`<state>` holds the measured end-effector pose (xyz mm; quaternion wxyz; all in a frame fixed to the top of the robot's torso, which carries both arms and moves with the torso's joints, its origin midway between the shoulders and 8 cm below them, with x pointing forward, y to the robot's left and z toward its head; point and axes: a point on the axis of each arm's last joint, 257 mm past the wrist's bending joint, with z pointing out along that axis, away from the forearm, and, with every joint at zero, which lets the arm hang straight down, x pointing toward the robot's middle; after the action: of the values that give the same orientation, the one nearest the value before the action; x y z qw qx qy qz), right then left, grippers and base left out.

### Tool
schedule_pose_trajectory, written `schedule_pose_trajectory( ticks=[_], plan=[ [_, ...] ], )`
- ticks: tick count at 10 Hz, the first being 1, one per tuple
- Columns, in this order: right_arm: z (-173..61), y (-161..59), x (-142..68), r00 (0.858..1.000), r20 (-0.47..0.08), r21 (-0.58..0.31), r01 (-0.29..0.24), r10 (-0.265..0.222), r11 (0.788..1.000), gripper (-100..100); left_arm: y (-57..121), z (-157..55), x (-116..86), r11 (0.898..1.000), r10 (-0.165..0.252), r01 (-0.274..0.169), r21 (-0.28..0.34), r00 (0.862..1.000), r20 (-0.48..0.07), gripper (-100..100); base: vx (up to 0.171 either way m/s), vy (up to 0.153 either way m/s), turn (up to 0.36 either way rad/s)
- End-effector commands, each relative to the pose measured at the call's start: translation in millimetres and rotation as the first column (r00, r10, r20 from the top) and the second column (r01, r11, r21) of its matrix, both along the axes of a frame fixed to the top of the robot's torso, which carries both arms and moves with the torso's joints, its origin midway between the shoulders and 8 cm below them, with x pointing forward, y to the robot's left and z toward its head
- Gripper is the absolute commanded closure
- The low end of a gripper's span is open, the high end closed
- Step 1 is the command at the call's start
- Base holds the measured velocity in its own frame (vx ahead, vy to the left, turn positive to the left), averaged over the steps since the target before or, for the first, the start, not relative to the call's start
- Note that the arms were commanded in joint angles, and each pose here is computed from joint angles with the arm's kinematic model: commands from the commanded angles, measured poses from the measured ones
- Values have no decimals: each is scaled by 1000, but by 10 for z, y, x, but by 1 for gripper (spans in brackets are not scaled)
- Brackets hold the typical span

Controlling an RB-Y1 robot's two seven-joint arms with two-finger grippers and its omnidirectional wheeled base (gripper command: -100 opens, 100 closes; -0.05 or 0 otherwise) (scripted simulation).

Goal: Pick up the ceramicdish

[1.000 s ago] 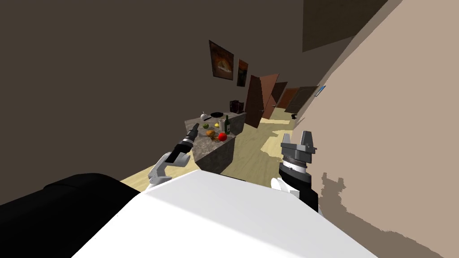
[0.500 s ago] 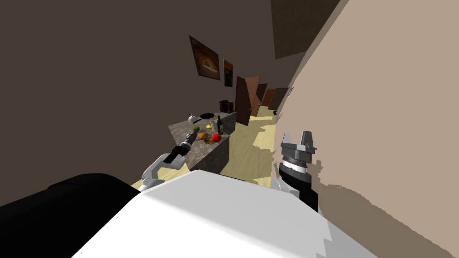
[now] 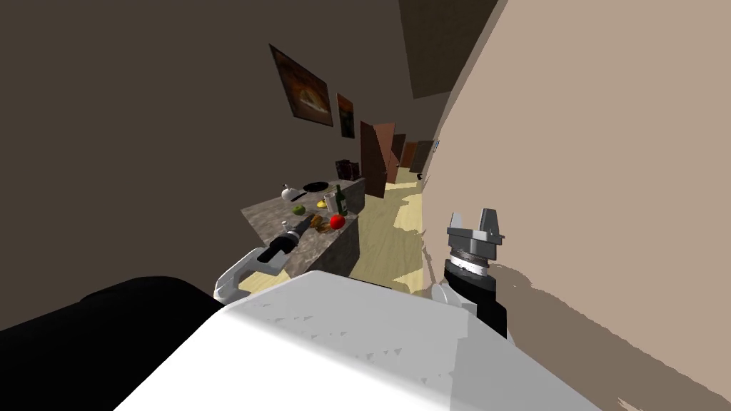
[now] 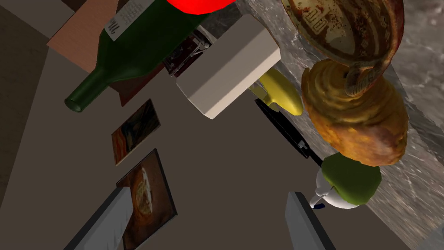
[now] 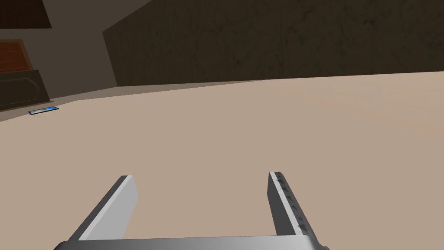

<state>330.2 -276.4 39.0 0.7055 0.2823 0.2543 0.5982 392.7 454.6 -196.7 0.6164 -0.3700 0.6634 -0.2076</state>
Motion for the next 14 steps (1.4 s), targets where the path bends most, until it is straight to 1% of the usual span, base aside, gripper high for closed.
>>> schedule_pose_trajectory(
  ticks=[1,2,4,7,8,9,10,11,12,13,14],
  plan=[
    [0,0,0,1000,0,0,0,0,1000,0,163,-239,-115,999,16,-13,29,997,-82,-100,-34,74,-350],
    [0,0,0,1000,0,0,0,0,1000,0,249,-373,-193,999,25,-19,46,991,-129,-100,-27,69,-324],
    [0,0,0,1000,0,0,0,0,1000,0,412,-616,-358,997,44,-28,78,976,-214,-100,-18,50,-307],
    [0,0,0,1000,0,0,0,0,1000,0,611,-918,-604,992,72,-36,117,944,-321,-100,-15,32,-248],
    [-1,-1,0,1000,0,0,0,0,1000,0,697,-1100,-765,991,88,-41,130,922,-378,-100,-1,25,-268],
    [0,0,0,1000,0,0,0,0,1000,0,731,-1277,-919,990,99,-49,129,901,-423,-100,4,26,-184],
    [-1,-1,0,1000,0,0,0,0,1000,0,665,-1186,-816,991,91,-44,126,915,-392,-100,1,12,-19],
    [-1,-1,-1,1000,0,0,0,0,1000,0,669,-1210,-837,991,93,-45,126,912,-399,0,0,0,0],
    [-1,-1,-1,1000,0,0,0,0,1000,0,732,-1243,-808,990,106,-59,128,913,-393,-100,8,8,-96],
    [-1,-1,0,1000,0,0,0,0,1000,0,762,-1261,-794,989,112,-66,129,913,-391,-100,16,13,-131],
    [-1,-1,0,1000,0,0,0,0,1000,0,741,-1251,-800,990,108,-62,128,913,-393,-100,8,8,-26]
  ],
)
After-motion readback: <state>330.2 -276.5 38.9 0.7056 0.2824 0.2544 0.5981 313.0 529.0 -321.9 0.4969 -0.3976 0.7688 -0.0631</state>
